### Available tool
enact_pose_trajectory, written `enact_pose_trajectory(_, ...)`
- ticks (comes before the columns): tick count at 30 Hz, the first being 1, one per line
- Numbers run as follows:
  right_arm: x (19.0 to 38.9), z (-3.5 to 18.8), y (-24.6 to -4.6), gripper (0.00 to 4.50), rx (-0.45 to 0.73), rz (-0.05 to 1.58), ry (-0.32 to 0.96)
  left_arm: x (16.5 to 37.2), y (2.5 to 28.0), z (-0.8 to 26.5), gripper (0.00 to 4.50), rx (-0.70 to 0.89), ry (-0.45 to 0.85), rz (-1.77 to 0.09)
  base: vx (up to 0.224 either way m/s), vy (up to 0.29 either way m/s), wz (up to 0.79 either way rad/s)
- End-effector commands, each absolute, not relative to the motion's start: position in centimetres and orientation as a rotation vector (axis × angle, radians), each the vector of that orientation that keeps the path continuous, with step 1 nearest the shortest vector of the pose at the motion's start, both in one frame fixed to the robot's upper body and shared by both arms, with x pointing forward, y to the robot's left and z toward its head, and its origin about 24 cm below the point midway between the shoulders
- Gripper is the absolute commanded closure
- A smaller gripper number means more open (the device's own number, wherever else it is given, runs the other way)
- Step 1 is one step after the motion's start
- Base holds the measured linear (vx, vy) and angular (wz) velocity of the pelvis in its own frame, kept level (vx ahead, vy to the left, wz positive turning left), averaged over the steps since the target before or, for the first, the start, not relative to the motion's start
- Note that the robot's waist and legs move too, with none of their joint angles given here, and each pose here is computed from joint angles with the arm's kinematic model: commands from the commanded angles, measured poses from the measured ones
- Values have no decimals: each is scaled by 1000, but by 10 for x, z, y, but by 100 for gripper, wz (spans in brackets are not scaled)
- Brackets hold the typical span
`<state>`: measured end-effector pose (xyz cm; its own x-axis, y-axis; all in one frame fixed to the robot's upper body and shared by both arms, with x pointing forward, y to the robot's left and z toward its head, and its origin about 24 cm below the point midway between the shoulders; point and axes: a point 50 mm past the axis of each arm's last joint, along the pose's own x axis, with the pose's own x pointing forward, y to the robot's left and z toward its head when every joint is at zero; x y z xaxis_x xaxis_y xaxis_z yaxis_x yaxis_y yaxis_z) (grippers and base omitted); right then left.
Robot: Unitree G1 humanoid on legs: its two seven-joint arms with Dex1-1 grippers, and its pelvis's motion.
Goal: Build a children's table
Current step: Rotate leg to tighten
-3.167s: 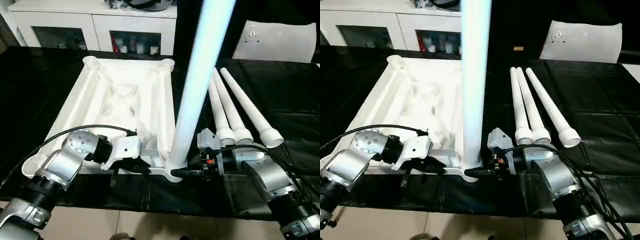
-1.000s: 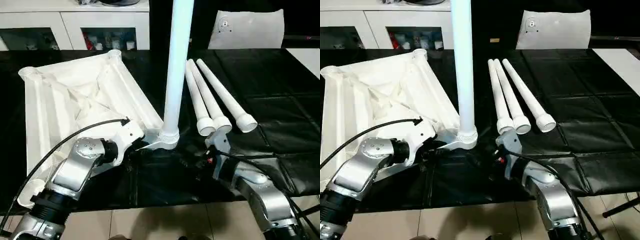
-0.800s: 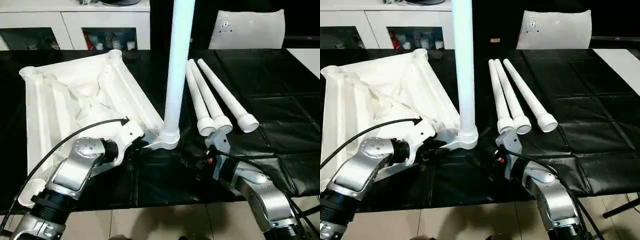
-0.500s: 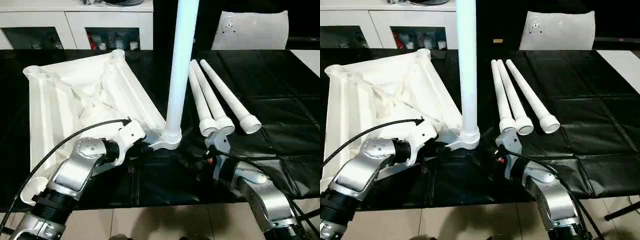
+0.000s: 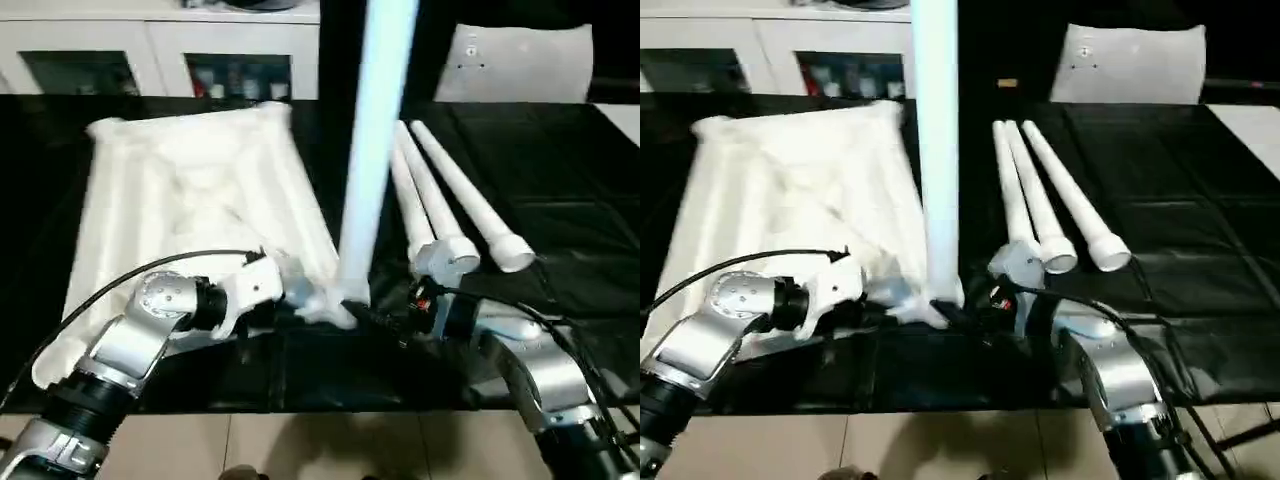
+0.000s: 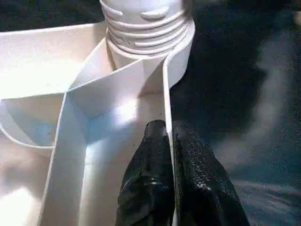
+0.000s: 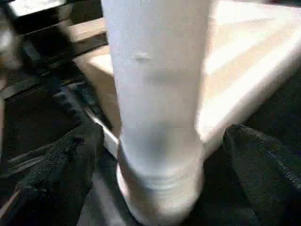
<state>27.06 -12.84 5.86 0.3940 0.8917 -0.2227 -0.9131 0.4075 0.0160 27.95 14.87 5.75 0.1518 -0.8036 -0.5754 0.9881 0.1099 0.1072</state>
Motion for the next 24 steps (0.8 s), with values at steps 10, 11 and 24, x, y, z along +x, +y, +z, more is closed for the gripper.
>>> enact_pose_trajectory(10,275,55,-121,68,-171,1382,274,278,143,50,450,594,480,-1550,0,0,0)
enact_pose_trajectory(11,274,55,-122,79,-169,1398,283,278,143,50,450,595,481,-1552,0,0,0)
enact_pose_trajectory(24,272,51,-127,170,-121,1459,318,279,147,47,450,584,490,-1564,0,0,0)
